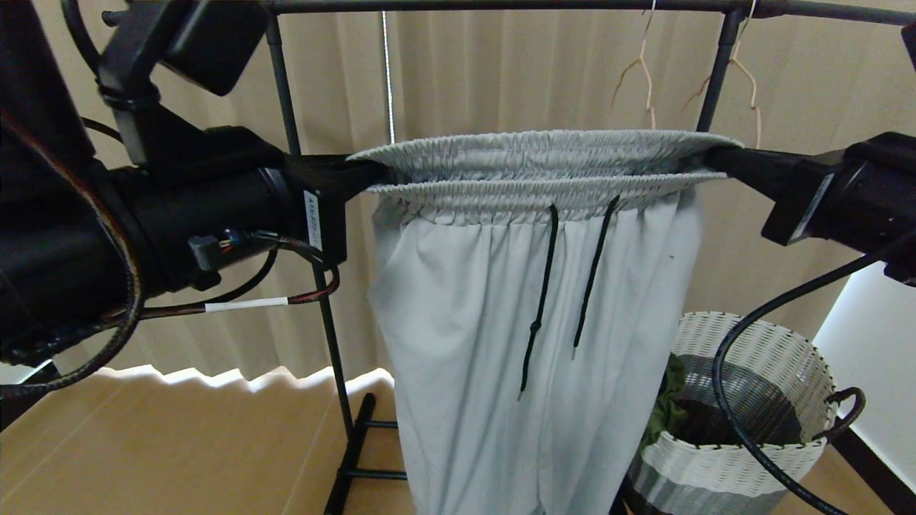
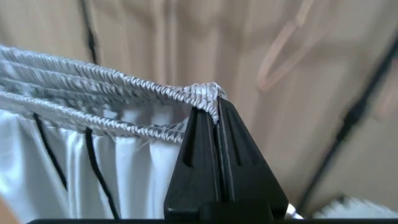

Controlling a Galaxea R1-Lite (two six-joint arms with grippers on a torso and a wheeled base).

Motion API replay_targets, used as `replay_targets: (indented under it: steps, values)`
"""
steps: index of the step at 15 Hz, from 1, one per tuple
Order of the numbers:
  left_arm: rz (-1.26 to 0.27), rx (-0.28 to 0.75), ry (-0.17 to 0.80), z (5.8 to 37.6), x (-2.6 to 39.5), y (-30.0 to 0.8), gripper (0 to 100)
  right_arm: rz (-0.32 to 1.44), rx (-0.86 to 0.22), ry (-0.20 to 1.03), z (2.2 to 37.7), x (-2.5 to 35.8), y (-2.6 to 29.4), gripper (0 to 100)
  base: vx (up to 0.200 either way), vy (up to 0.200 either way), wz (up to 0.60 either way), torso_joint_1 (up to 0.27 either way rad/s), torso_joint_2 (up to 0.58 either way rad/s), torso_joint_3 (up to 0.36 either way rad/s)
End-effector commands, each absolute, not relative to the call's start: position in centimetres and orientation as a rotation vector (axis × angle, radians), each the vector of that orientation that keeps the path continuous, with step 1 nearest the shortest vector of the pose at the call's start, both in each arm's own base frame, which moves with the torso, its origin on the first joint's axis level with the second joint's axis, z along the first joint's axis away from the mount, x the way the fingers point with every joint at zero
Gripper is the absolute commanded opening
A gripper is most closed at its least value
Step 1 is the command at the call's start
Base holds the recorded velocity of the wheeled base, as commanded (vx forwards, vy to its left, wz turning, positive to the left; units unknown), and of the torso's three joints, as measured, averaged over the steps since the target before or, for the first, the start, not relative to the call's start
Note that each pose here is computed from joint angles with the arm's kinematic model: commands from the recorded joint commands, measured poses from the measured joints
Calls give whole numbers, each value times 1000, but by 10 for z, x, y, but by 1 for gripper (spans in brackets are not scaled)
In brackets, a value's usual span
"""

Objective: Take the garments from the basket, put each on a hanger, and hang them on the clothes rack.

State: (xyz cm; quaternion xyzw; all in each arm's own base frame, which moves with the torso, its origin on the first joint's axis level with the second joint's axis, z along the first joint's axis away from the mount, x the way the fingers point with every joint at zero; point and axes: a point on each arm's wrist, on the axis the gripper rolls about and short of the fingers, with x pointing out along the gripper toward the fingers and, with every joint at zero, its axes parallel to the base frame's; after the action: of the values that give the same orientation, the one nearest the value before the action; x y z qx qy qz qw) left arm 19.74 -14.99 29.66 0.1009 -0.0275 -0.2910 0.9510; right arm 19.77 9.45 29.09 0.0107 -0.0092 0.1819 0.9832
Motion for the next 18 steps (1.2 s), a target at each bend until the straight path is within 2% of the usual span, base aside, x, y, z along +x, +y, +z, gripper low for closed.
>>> replay_targets:
  steps: [1, 6, 10, 12, 14, 18]
  values:
    - [-593, 202, -50, 286, 206, -158, 0, 327, -27, 11, 283, 197, 93, 0, 0, 0, 0, 0, 0, 0]
    - [-587, 188, -77, 289, 207, -159, 0, 308, -34, -30, 293, 198, 93, 0, 0, 0, 0, 0, 0, 0]
    - [-583, 167, -161, 306, 205, -160, 0, 309, -27, -57, 302, 196, 92, 0, 0, 0, 0, 0, 0, 0]
    - [-581, 165, -166, 307, 204, -158, 0, 312, -28, -54, 301, 195, 91, 0, 0, 0, 0, 0, 0, 0]
    - [-583, 173, -147, 301, 203, -158, 0, 324, -26, -66, 304, 185, 88, 0, 0, 0, 0, 0, 0, 0]
    - [-554, 172, -137, 301, 219, -161, 0, 406, -34, -27, 311, 140, 80, 0, 0, 0, 0, 0, 0, 0]
